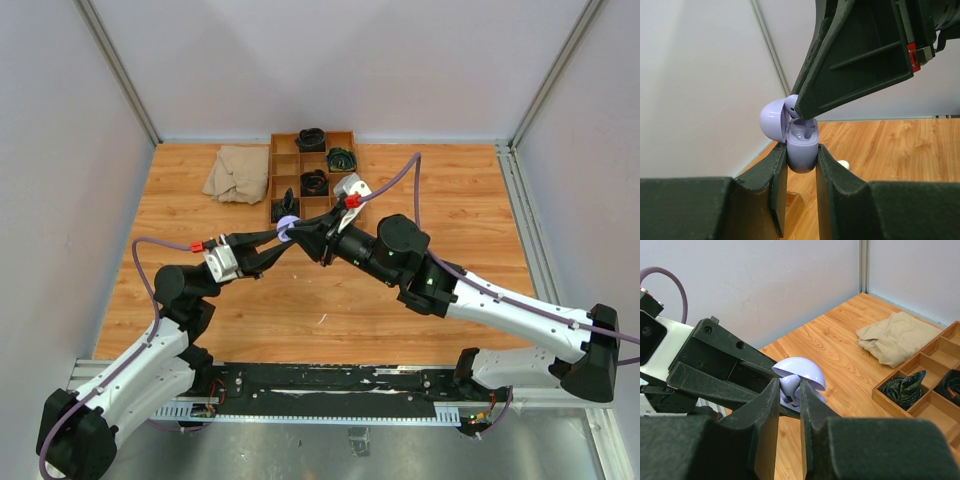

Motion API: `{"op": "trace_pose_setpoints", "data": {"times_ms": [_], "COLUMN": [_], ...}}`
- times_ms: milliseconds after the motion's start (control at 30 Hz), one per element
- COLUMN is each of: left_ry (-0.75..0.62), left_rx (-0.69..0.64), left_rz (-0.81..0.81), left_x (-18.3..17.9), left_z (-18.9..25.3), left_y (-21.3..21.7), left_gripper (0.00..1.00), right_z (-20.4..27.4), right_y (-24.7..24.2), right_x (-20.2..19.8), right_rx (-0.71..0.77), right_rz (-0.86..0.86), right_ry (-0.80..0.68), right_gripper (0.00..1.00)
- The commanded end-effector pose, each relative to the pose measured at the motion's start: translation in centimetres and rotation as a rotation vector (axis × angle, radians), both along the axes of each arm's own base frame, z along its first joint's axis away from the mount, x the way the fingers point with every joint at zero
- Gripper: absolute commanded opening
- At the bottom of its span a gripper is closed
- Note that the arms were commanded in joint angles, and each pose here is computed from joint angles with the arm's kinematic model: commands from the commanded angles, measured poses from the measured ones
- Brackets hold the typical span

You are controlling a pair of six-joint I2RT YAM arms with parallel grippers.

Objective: Insert the wireless bluetooth earbuds into the charging case
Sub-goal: Place the earbud in the charging case.

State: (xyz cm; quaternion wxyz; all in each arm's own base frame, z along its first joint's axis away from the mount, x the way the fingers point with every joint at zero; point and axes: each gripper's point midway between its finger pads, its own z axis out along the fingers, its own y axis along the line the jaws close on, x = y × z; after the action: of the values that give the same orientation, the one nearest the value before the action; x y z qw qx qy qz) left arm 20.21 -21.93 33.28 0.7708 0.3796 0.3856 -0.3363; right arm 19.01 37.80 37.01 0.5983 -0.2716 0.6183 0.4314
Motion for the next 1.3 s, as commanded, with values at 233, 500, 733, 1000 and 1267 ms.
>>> {"op": "trace_pose_setpoints", "data": {"times_ms": [233,500,733,1000,1267], "left_ry": [-0.038,-0.04,-0.023,-0.008,0.007], "left_rx": [-0.039,-0.035,-0.005,0.032,0.049], "left_rz": [0.033,0.059,0.088,0.089,0.082], "left_x": [0.0,0.4,1.0,1.4,1.6], "left_z": [1.0,0.6,-0.2,-0.8,-1.3], "left_y": [0.7,0.9,1.0,0.7,0.5], "left_gripper": [0.0,0.0,0.0,0.0,0.0], "right_z": [-0.4,0.4,1.3,0.0,-1.6], "right_y": [0.1,-0.6,-1.9,-4.5,-6.1], "right_x": [0.0,-0.3,-0.7,0.0,1.0], "right_rx": [-0.015,-0.008,-0.031,-0.194,-0.272], "right_rz": [-0.087,-0.091,-0.091,-0.148,-0.173], "right_ry": [-0.029,-0.045,-0.101,-0.119,-0.099], "right_gripper": [0.21,0.37,0.5,0.64,0.66]}}
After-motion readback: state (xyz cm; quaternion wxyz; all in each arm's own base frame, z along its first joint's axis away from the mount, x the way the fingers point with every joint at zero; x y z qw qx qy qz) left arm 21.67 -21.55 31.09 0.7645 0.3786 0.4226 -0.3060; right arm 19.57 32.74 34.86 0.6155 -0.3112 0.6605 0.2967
